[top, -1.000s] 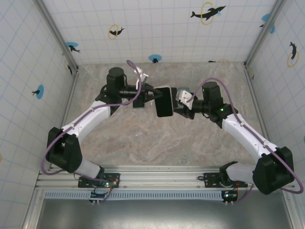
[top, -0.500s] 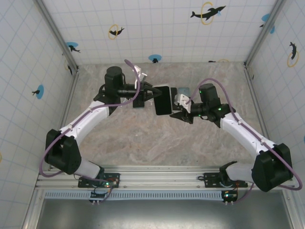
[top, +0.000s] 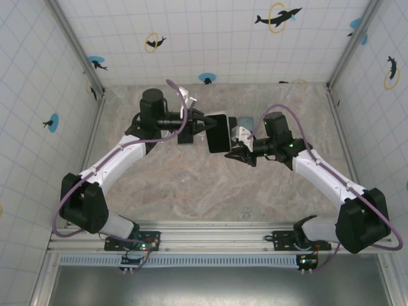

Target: Take the phone out of the phone case

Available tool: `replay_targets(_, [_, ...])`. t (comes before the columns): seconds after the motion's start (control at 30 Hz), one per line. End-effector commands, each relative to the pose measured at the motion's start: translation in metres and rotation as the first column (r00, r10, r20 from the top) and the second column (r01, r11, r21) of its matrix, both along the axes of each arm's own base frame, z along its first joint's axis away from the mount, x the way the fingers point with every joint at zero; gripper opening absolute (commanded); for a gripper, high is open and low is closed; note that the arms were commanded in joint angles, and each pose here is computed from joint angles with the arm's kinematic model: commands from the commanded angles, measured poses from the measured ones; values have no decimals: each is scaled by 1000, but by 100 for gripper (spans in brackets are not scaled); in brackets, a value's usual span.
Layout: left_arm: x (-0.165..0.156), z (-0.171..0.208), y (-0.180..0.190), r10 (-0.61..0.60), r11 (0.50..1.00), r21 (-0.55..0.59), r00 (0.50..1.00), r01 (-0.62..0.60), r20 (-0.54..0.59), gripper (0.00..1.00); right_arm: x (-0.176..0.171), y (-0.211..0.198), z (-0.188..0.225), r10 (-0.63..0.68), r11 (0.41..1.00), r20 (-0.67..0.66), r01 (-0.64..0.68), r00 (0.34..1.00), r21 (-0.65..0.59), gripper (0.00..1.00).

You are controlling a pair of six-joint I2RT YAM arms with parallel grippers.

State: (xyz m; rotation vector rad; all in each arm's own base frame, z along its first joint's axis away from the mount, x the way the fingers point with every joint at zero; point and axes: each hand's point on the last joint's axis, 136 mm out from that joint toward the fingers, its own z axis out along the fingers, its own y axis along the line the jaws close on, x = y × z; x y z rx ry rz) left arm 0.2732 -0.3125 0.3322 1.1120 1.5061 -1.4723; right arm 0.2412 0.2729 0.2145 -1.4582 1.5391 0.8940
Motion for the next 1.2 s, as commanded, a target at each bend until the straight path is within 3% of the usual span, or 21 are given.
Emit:
replay_targets(0.0, [-8, 20, 4, -25, 999, -40, 997, 28, 78, 0, 3, 7, 15, 22, 999, 28, -23, 999, 34, 25])
replay_targets(0.4, [-9, 14, 1, -54, 998, -35, 996, 56, 64, 0, 12, 10, 18, 17, 999, 35, -19, 999, 36, 22])
replay_targets(0.73, [-12, 12, 1, -80, 996, -34, 996, 81, 42, 0, 18, 13, 21, 19, 999, 26, -20, 999, 41, 12])
replay_targets(0.87, [-24, 9, -3, -141, 990, -17, 990, 141, -11, 0, 29, 12, 27, -13, 1000, 98, 12, 995, 6, 9])
replay_targets(1.17, [-55, -2, -10, -211, 977, 1, 974, 212, -82, 0, 64, 6, 73, -140, 990, 343, 124, 929, 67, 6])
